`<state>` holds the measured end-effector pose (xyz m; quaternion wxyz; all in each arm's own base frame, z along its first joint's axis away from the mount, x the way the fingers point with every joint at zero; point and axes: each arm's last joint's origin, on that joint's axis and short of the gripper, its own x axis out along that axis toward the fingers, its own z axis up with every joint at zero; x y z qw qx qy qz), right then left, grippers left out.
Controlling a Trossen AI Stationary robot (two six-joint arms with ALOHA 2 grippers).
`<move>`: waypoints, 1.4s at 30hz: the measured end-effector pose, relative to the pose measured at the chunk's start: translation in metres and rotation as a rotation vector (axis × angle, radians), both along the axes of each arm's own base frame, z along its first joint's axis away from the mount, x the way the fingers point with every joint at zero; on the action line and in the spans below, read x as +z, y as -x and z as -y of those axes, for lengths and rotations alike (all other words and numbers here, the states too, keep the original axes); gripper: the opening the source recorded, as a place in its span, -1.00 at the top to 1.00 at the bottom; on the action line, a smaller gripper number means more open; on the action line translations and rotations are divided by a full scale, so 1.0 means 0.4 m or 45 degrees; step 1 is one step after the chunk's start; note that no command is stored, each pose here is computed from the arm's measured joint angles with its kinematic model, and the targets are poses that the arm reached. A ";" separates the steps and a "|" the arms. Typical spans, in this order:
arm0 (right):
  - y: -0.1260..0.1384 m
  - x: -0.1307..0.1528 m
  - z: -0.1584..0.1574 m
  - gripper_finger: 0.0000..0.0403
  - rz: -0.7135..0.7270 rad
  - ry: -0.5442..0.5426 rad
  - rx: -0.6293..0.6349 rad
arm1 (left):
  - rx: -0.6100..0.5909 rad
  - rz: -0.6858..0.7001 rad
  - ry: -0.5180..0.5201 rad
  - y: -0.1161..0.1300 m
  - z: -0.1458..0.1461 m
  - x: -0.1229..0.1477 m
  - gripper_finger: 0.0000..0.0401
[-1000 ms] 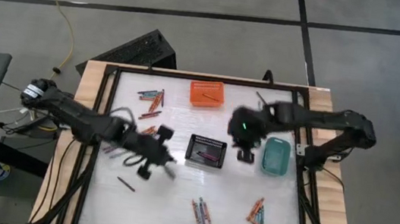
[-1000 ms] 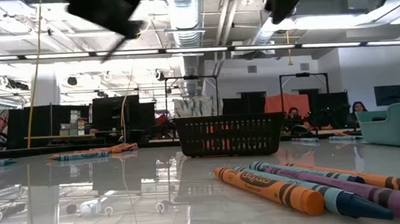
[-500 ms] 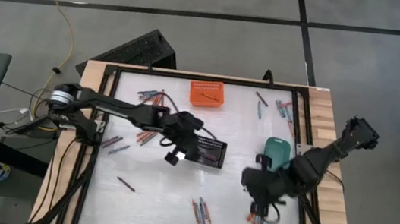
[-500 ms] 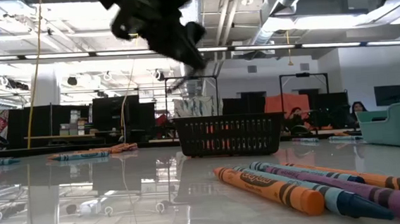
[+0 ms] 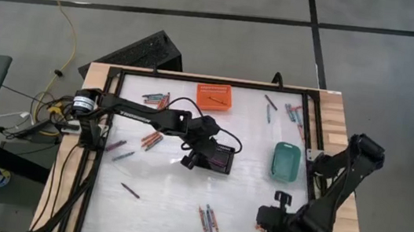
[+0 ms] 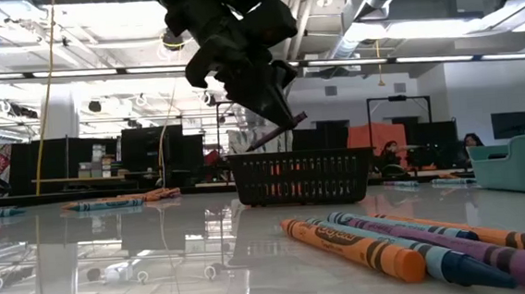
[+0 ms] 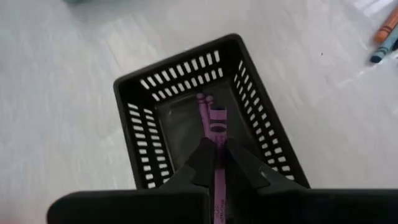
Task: Sort crayons
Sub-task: Put the violet crayon into the black bin, then put the light blue green crayon into the green bin
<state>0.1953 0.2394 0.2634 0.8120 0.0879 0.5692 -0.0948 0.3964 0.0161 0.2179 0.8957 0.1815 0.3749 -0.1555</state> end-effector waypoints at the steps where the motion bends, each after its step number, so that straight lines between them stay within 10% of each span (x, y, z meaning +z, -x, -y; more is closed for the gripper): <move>1: 0.003 -0.015 -0.005 0.57 -0.017 -0.006 -0.068 | -0.002 0.010 -0.002 -0.001 0.000 0.001 0.97; 14: 0.070 -0.096 -0.067 0.57 -0.094 -0.118 -0.806 | 0.003 0.004 0.013 0.000 -0.002 0.001 0.97; 42: 0.065 -0.232 -0.071 0.27 -0.247 -0.034 -0.951 | 0.005 -0.044 0.061 -0.020 -0.026 -0.057 0.64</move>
